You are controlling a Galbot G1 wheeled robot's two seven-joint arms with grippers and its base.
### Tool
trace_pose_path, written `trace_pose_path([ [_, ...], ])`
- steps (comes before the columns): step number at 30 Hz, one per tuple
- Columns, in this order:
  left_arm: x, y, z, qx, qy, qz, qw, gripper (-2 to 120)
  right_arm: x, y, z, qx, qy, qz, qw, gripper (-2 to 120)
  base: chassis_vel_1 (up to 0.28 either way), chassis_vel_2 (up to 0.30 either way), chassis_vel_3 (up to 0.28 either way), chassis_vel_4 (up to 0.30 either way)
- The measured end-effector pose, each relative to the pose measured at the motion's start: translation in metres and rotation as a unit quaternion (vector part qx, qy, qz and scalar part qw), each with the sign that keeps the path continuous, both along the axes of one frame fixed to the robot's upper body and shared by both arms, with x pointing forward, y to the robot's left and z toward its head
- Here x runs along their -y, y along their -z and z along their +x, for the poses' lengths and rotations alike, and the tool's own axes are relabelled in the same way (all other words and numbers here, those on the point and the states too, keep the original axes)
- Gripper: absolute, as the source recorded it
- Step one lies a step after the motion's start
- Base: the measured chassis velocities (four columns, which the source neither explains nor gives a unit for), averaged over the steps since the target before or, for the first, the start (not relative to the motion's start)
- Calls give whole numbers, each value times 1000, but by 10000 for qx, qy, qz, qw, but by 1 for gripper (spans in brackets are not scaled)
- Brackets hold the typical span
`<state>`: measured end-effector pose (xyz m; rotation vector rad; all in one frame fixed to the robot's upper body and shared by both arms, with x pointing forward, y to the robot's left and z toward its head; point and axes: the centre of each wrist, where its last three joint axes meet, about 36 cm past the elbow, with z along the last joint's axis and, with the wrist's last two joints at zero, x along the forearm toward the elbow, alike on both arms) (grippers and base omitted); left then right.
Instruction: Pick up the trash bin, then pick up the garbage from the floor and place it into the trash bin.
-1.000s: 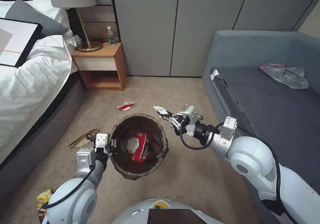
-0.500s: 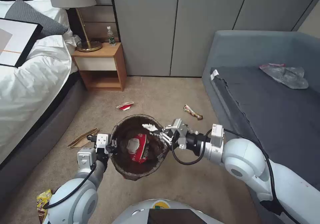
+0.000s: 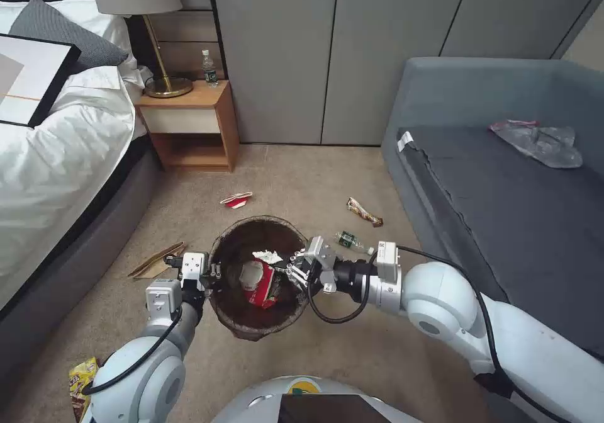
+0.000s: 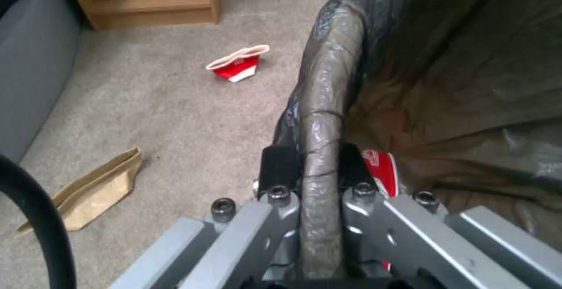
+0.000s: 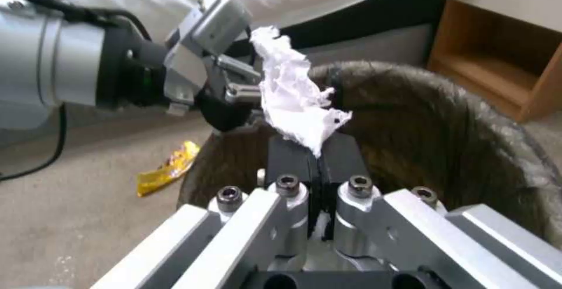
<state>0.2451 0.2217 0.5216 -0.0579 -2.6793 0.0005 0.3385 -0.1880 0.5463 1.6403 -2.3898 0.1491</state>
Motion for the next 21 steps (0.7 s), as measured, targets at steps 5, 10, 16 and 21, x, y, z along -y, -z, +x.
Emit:
trace_pose_path([
  [5, 0, 0, 0, 2, 1, -3, 10000, 2, -4, 5, 0, -3, 90, -70, 9999, 21, 0, 0, 0, 0],
  [10, 0, 0, 0, 3, 1, -4, 10000, 2, -7, 7, -1, -19, 132, -90, 9999, 37, 0, 0, 0, 0],
  [16, 1, 0, 0, 9, 2, -12, 10000, 2, -10, 11, -2, -23, 191, -135, 9997, 61, 0, 0, 0, 0],
  [21, 1, 0, 0, 10, 4, -12, 10000, 2, -11, 12, -2, -17, 211, -137, 9997, 76, 0, 0, 0, 0],
])
